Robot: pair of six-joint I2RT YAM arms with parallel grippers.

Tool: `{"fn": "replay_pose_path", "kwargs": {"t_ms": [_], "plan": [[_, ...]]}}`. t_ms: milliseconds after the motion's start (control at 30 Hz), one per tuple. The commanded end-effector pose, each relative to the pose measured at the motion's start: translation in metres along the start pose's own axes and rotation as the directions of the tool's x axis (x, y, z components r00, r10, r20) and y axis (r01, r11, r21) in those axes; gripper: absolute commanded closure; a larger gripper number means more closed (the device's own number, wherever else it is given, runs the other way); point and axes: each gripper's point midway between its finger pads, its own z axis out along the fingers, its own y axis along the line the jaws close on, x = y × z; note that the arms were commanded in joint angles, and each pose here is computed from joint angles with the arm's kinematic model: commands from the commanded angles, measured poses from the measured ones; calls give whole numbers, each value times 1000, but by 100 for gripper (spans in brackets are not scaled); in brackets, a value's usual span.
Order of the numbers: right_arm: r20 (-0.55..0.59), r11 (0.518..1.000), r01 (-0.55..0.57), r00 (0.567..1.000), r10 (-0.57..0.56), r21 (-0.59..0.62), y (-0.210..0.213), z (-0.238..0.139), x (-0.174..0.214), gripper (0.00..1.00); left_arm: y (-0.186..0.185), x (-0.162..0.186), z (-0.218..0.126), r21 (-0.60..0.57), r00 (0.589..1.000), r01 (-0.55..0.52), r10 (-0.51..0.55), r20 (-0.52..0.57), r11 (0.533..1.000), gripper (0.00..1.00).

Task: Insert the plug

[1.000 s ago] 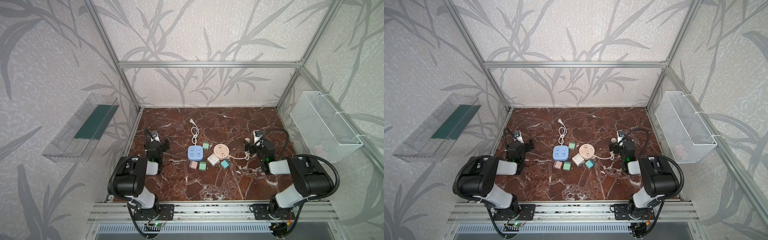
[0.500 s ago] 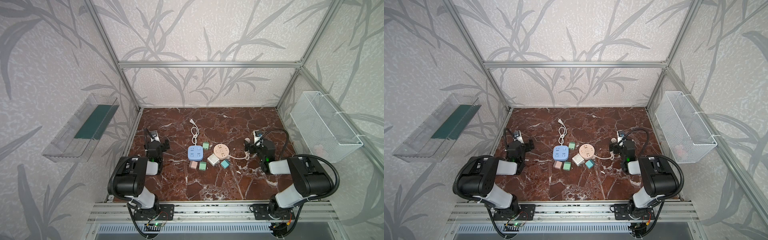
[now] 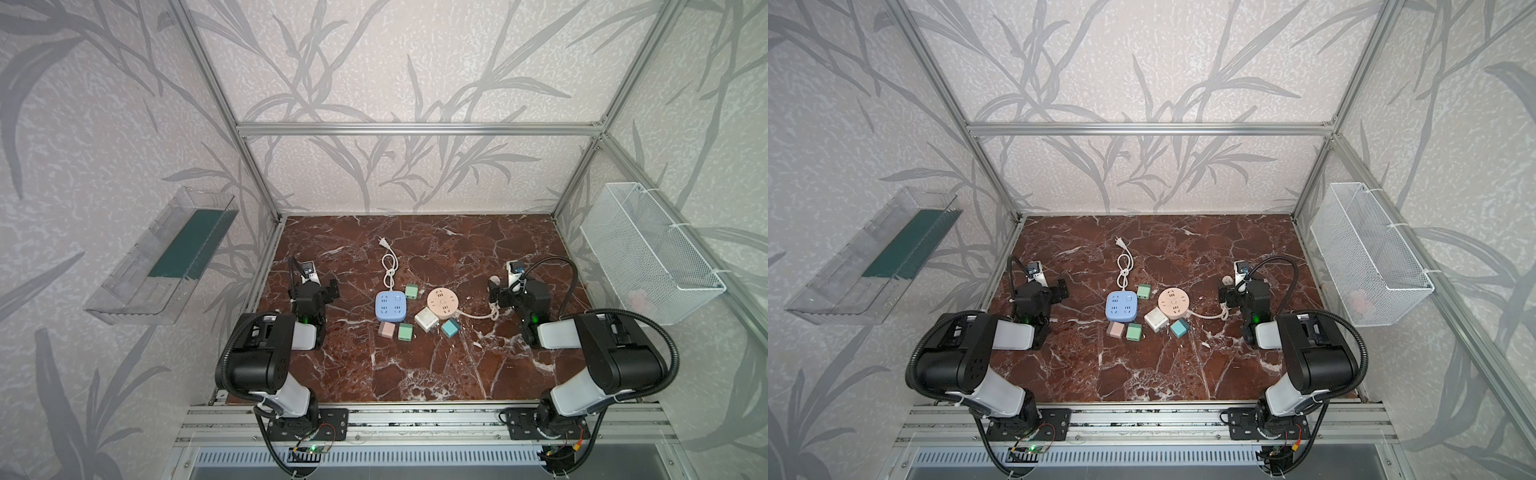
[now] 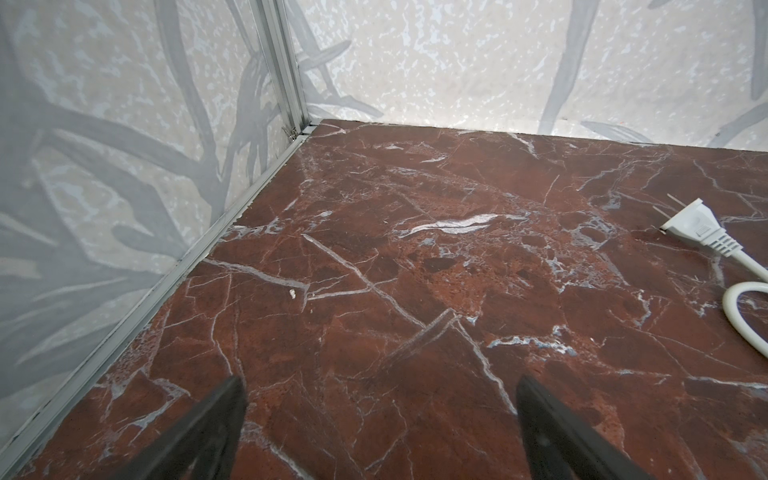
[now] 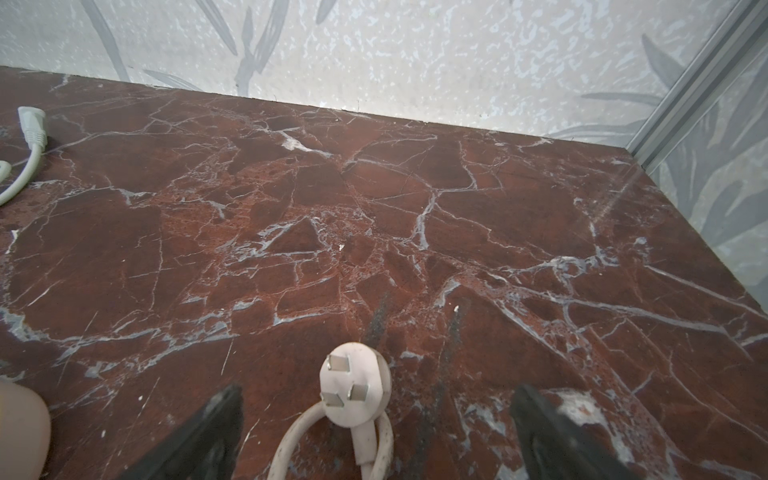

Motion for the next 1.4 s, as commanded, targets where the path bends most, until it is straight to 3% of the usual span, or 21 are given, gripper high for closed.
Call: {"fn": "replay_pose_path", "kwargs": {"t_ms": [0,1133,1200,1267,1367], "plan": [[30,1000,-9,999,9,1,-2,1,-10,1,2,-8,-1,-2,1000,-6,6,21,1000,1],[30,1000,-6,1000,6,1,-2,2,-10,1,1,-7,0,15,1000,1,-2,14,1000,1],[31,1000,-6,1000,6,1,-2,1,-11,1,3,-7,1,58,999,39,-39,10,998,1],[28,1000,-6,1000,6,0,-2,1,-10,1,4,-9,-3,177,993,110,-115,21,978,1],[31,1000,-6,1000,6,2,-2,2,-11,1,3,-6,-4,196,993,106,-113,22,975,1]]}}
